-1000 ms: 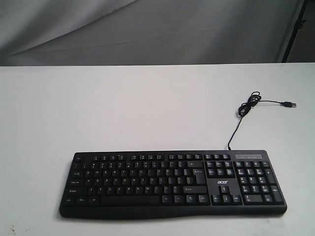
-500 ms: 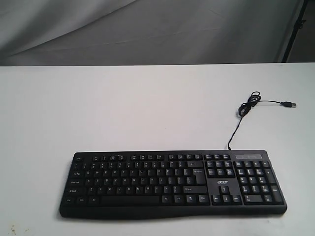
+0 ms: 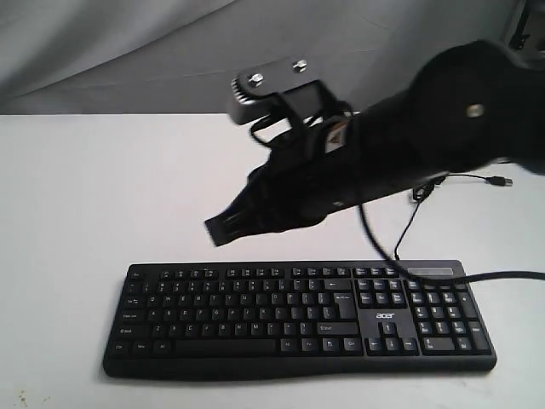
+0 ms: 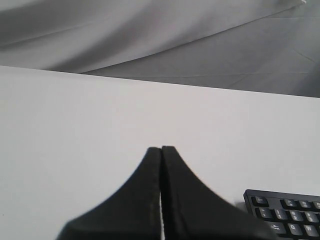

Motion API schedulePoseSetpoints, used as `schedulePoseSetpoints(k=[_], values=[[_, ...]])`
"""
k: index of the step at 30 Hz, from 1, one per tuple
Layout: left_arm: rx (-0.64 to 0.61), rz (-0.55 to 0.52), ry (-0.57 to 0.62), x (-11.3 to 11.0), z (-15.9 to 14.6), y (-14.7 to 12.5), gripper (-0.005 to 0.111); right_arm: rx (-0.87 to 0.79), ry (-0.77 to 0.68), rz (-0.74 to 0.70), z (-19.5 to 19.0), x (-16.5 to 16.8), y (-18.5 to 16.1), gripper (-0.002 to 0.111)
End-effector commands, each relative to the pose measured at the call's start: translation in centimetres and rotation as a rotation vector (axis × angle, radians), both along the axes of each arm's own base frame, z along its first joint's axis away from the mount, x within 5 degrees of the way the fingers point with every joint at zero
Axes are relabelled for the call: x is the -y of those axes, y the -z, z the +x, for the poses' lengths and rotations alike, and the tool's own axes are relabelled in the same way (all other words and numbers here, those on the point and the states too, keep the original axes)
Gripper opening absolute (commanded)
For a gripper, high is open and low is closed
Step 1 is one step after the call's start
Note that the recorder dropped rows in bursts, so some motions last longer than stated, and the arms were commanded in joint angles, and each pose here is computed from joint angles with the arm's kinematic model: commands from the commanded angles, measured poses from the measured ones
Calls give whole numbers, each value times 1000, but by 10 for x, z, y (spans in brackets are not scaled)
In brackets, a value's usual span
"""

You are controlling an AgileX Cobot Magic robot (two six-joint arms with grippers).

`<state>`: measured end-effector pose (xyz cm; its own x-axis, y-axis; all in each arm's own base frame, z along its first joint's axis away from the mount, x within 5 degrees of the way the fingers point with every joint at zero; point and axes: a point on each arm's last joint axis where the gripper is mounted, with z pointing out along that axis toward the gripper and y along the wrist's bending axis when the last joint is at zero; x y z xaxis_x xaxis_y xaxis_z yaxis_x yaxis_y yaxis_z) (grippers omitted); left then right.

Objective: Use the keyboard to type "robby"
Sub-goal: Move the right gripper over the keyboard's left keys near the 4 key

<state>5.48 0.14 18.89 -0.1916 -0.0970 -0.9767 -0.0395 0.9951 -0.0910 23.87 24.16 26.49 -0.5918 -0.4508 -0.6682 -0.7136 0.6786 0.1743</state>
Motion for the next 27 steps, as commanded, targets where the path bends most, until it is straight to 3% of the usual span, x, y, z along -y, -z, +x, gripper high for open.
schedulePoseSetpoints(k=[1, 7, 27], values=[[2, -14, 3, 0, 0, 1, 0, -22, -43, -11, 6, -31, 23, 0], [2, -14, 3, 0, 0, 1, 0, -21, -64, 0, 5, -53, 45, 0], [2, -12, 4, 0, 0, 1, 0, -47, -55, -84, 17, -69, 114, 0]])
